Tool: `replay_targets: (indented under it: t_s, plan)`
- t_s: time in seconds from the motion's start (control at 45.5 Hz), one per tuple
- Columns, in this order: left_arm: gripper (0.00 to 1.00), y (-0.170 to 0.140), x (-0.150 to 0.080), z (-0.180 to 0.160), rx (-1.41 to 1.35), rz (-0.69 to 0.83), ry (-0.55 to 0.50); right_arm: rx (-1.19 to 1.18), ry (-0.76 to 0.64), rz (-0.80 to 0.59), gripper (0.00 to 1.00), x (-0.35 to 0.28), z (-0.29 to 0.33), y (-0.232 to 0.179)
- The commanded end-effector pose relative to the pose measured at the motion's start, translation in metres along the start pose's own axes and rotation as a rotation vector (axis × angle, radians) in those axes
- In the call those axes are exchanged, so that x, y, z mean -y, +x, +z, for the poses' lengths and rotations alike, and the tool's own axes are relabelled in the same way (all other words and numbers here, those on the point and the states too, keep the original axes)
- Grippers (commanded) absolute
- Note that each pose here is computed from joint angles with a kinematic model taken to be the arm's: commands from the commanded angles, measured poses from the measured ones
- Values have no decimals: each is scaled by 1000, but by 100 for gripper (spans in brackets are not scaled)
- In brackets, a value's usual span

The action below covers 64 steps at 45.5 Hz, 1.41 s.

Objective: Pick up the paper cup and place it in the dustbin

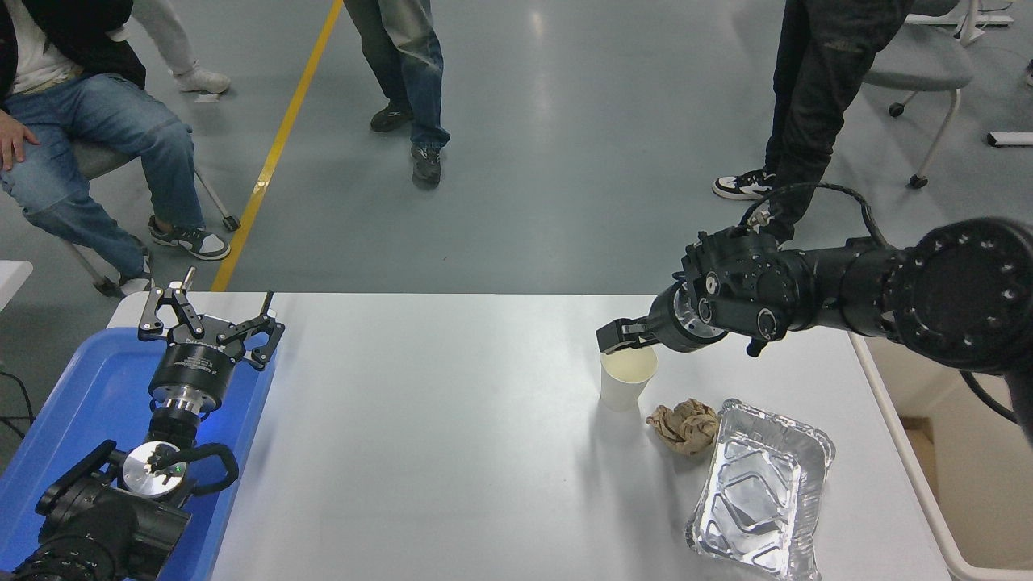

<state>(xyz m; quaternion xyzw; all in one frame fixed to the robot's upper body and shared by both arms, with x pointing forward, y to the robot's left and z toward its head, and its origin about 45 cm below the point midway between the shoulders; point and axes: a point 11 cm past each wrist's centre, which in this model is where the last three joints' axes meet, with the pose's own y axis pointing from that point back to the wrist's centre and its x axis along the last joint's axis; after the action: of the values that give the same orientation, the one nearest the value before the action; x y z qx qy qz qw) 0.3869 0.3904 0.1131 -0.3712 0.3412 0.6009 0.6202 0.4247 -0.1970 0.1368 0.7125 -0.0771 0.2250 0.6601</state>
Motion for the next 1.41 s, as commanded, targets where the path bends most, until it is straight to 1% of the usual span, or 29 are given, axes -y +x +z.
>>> replay_targets:
  t_s: [0.0, 0.088, 0.198, 0.22, 0.264, 0.286, 0.308, 0.352, 0.374, 0.418, 0.44, 1.187, 1.319, 1.385]
  plan:
    - [99, 0, 0, 0, 0, 1, 0, -16, -15, -3, 100, 20, 7, -24]
    - [99, 0, 0, 0, 0, -1, 0, 6, 0, -9, 99, 25, 4, -33]
    - [99, 0, 0, 0, 0, -1, 0, 14, -4, 4, 83, 30, 7, -37]
    - [99, 0, 0, 0, 0, -1, 0, 14, -4, 7, 75, 30, 7, -37]
    - [99, 0, 0, 0, 0, -1, 0, 14, -4, 18, 50, 30, 7, -36]
    - [99, 0, 0, 0, 0, -1, 0, 12, -5, 24, 41, 30, 7, -35]
    - [99, 0, 0, 0, 0, 1, 0, 9, -7, 28, 37, 30, 8, -35]
    - [99, 0, 0, 0, 0, -1, 0, 2, -9, 34, 35, 30, 8, -34]
    - [99, 0, 0, 0, 0, -1, 0, -2, -10, 36, 30, 29, 8, -33]
    - [99, 0, 0, 0, 0, -1, 0, -3, -10, 36, 7, 28, 7, -31]
    - [99, 0, 0, 0, 0, -1, 0, -5, -10, 39, 1, 28, 8, -31]
    - [99, 0, 0, 0, 0, -1, 2, -55, -35, 64, 0, 8, 9, 0]
    - [99, 0, 0, -1, 0, -1, 3, -70, -23, 41, 0, 0, 2, 2]
    - [99, -1, 0, -1, -1, -2, 4, -77, -11, 1, 0, -7, -5, 0]
